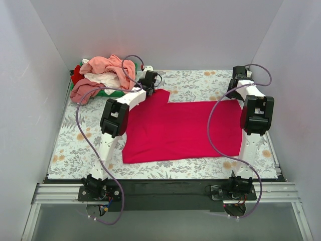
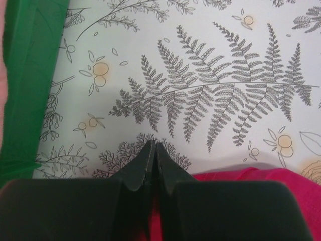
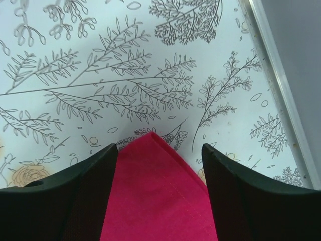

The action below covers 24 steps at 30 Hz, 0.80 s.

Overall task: Fold and stack the t-shirts
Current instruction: Fold the tshirt

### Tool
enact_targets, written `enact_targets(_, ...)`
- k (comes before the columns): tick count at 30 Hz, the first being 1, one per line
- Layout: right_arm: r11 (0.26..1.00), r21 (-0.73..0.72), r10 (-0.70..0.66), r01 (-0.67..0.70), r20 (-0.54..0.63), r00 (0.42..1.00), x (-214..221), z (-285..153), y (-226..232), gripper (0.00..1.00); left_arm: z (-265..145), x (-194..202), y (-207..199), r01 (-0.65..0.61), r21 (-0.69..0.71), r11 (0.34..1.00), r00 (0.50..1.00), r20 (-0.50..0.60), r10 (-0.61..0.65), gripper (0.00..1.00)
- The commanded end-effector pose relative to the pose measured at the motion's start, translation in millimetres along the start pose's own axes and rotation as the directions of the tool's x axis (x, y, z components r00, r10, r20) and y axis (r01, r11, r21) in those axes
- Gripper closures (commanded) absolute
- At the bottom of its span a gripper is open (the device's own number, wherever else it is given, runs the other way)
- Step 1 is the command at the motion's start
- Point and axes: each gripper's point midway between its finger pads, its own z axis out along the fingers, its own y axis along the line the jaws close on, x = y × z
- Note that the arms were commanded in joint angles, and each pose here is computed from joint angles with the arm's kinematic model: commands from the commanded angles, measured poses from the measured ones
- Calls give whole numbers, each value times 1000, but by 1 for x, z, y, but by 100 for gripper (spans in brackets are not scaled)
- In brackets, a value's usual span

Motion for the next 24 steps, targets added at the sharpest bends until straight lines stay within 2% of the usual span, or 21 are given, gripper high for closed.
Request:
enact_targets(1,999,22,-46,48,-65,997,18,6,-6,27,-38,-55,0,43,29,999,995,92,-45,100)
enact_targets(5,998,32,-43,46,-88,995,31,-5,-14,46,-42,-55,2,53,27,998,994,89,-55,100)
enact_targets(14,998,37,-41,44,-68,997,24,-16,-19,56,-59,-57,6,65,32,997,993,94,-68,100)
enact_targets(18,999,12,-51,51,-63,997,18,-16,-13,76,-64,-56,9,58,17,998,993,101,-59,100)
enact_targets(24,998,-15,-61,60,-64,996,15,-14,-7,99,-73,-54,13,49,24,999,993,106,-51,100)
